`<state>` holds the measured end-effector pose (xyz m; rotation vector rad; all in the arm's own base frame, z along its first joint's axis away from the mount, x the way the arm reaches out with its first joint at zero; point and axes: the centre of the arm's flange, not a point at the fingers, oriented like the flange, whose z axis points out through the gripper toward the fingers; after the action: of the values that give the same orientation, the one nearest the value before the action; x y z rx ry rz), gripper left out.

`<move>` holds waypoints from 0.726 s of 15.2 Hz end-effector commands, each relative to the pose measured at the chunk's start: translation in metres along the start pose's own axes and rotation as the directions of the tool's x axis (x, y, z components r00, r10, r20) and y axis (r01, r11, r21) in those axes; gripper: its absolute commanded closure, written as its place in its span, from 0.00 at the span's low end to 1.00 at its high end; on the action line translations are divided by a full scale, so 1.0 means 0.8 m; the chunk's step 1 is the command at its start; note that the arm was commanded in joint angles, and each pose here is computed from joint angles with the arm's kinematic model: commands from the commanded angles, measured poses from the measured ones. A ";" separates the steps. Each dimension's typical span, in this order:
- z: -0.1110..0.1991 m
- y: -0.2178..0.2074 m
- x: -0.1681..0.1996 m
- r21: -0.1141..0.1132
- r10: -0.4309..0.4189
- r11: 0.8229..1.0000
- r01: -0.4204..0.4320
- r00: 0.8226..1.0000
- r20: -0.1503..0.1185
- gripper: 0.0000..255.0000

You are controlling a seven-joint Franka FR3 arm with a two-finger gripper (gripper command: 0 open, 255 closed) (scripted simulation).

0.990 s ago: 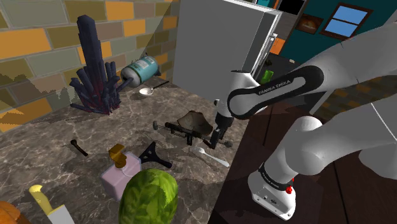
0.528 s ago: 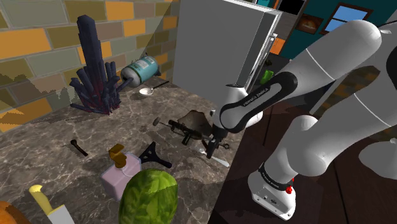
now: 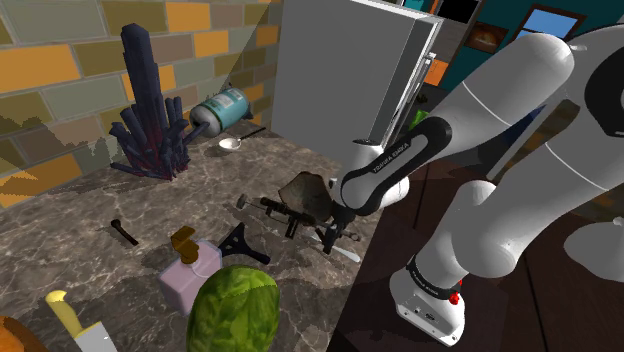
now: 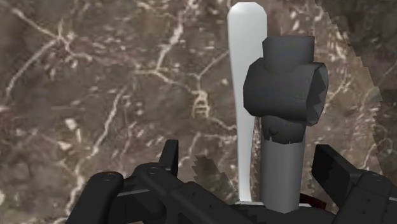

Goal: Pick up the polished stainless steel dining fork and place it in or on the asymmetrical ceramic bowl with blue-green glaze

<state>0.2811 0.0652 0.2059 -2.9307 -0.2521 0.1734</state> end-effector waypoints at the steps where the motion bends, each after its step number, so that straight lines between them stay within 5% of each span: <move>1: 0.000 0.000 0.000 0.000 0.000 1.000 0.000 1.000 0.000 0.00; 2: 0.000 0.000 0.000 0.000 0.000 1.000 0.000 1.000 0.000 0.00; 3: 0.000 0.000 0.000 0.000 0.000 1.000 0.000 1.000 0.000 1.00; 11: 0.000 0.000 0.000 0.000 0.000 1.000 0.000 1.000 0.000 1.00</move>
<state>0.2815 0.0656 0.2066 -2.9304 -0.2554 0.1700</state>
